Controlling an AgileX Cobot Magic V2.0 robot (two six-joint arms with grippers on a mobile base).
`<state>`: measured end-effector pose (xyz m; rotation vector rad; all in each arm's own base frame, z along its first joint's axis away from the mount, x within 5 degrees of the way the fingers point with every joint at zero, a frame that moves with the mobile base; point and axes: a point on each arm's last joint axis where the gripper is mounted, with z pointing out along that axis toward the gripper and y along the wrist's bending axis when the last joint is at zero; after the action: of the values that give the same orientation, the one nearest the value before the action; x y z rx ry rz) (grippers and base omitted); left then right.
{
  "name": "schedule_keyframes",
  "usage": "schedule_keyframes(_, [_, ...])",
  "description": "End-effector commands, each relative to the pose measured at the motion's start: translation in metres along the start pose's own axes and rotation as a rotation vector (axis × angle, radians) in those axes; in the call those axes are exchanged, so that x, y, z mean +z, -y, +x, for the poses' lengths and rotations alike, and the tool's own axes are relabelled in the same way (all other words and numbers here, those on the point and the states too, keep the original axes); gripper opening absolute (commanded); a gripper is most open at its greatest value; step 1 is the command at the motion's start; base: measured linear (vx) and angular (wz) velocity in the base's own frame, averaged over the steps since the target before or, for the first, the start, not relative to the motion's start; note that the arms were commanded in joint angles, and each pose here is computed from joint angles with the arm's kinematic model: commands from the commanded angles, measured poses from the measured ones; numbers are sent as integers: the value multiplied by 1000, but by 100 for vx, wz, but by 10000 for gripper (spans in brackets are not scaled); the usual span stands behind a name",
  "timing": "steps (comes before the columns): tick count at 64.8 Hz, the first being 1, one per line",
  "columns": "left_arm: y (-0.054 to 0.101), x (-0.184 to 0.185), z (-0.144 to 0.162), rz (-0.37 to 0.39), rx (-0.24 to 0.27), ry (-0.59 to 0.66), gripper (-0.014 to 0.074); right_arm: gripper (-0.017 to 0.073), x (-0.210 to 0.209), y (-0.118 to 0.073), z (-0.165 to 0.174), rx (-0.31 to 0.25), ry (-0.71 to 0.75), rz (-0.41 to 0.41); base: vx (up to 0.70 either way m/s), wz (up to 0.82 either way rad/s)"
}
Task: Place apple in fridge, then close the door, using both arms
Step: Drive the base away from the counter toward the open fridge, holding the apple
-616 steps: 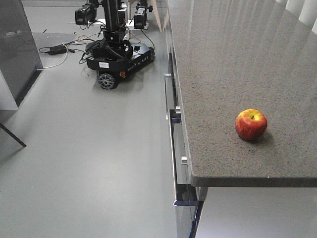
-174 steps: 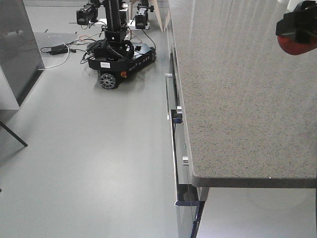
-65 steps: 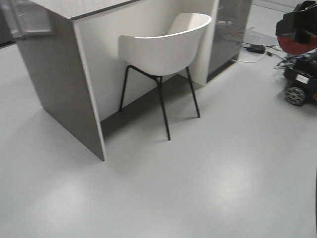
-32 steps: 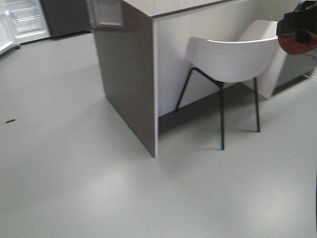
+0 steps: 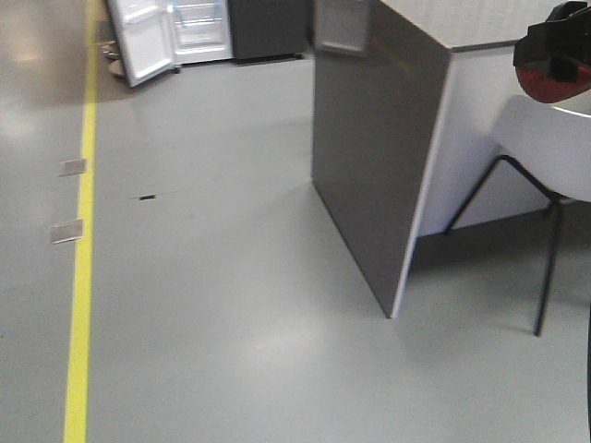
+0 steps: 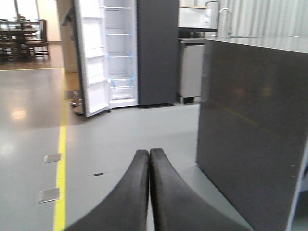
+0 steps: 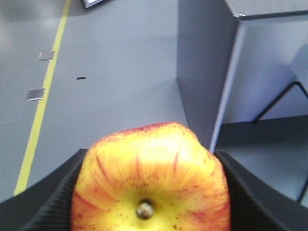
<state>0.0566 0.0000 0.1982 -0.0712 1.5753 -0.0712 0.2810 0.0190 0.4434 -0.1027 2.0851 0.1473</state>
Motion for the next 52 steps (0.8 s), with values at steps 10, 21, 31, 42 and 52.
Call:
schedule_keyframes(10, [0,0,2,4,-7,57,-6,-8,-19,-1,-17,2,136,7,16,43])
schedule_keyframes(21, [0,0,2,4,-7,57,-6,-8,-19,-1,-17,2,136,7,19,32])
schedule_keyframes(31, [0,0,2,4,-7,57,-6,-8,-19,-1,-17,2,136,7,23,19])
schedule_keyframes(42, [0,0,2,4,-7,57,-6,-8,-19,-1,-17,2,136,7,26,13])
schedule_keyframes(52, [0,0,2,4,-7,57,-6,-8,-19,-1,-17,2,136,7,28,16])
